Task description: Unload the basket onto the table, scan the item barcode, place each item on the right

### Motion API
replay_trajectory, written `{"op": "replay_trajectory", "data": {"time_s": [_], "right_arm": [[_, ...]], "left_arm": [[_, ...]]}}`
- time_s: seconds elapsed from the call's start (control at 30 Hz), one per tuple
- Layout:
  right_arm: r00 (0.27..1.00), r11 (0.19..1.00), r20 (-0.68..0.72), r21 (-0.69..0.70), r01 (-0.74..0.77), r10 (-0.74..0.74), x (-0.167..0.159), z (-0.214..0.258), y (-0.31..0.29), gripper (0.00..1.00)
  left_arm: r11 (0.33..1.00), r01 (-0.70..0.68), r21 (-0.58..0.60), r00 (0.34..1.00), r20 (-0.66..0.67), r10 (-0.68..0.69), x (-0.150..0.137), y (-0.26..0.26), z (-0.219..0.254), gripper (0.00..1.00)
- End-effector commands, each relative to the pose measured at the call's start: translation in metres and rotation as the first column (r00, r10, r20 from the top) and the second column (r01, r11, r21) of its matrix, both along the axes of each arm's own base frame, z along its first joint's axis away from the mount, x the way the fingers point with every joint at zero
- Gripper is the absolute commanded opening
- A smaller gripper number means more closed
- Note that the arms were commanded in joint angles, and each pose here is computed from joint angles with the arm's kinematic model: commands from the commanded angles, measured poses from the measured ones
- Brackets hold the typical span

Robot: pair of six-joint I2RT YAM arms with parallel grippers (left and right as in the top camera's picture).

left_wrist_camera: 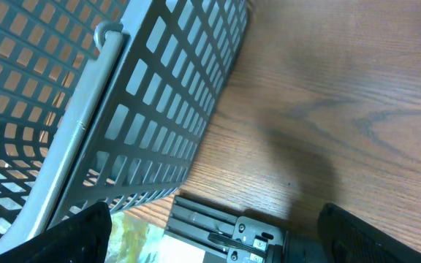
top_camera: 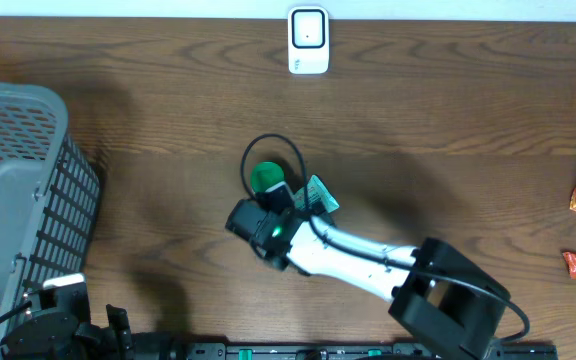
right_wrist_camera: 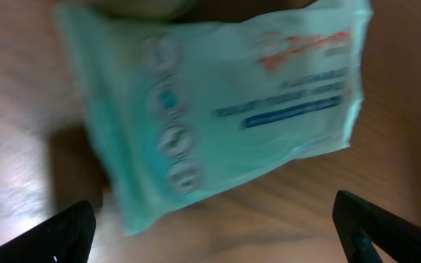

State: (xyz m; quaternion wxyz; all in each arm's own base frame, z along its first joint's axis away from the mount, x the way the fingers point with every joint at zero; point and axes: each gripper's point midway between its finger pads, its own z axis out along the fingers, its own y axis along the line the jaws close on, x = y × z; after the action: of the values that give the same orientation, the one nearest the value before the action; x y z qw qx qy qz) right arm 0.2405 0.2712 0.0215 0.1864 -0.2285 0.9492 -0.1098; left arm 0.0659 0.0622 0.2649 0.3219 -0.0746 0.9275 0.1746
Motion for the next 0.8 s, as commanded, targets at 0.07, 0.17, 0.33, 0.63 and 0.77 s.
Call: {"op": "replay_trajectory", "data": {"time_s": [0.07, 0.17, 0.33, 0.63, 0.77], "right_arm": [[0.998, 0.999, 0.058, 0.046, -0.018, 0.015, -0.01, 0.005, 0.023, 0.99], [0.997, 0.998, 0.081, 0.061, -0.023, 0.018, -0.008, 0.006, 0.029, 0.99], [0.988, 1.0, 0.156, -0.028, -0.007, 0.011, 0.009, -0.001, 0.015, 0.99], [0.991, 0.967, 0.134, -0.257, 0.005, 0.03, 0.023, -0.05, -0.025, 0.78], [0.993, 0.963, 0.103, -0.259, 0.074, -0.049, 0.028, -0.049, -0.042, 0.06]], "left_arm": [[1.0, -0.005, 0.008, 1.0, 0.002, 0.005, -0.002, 0.001, 0.001, 0.9], [1.0, -0.005, 0.008, 1.0, 0.002, 0.005, -0.002, 0.001, 0.001, 0.9], [1.0, -0.005, 0.008, 1.0, 0.002, 0.005, -0.002, 0.001, 0.001, 0.9], [1.0, -0.005, 0.008, 1.0, 0.002, 0.005, -0.002, 0.001, 0.001, 0.9], [1.0, -0.005, 0.008, 1.0, 0.002, 0.005, -0.002, 0.001, 0.001, 0.9]]}}
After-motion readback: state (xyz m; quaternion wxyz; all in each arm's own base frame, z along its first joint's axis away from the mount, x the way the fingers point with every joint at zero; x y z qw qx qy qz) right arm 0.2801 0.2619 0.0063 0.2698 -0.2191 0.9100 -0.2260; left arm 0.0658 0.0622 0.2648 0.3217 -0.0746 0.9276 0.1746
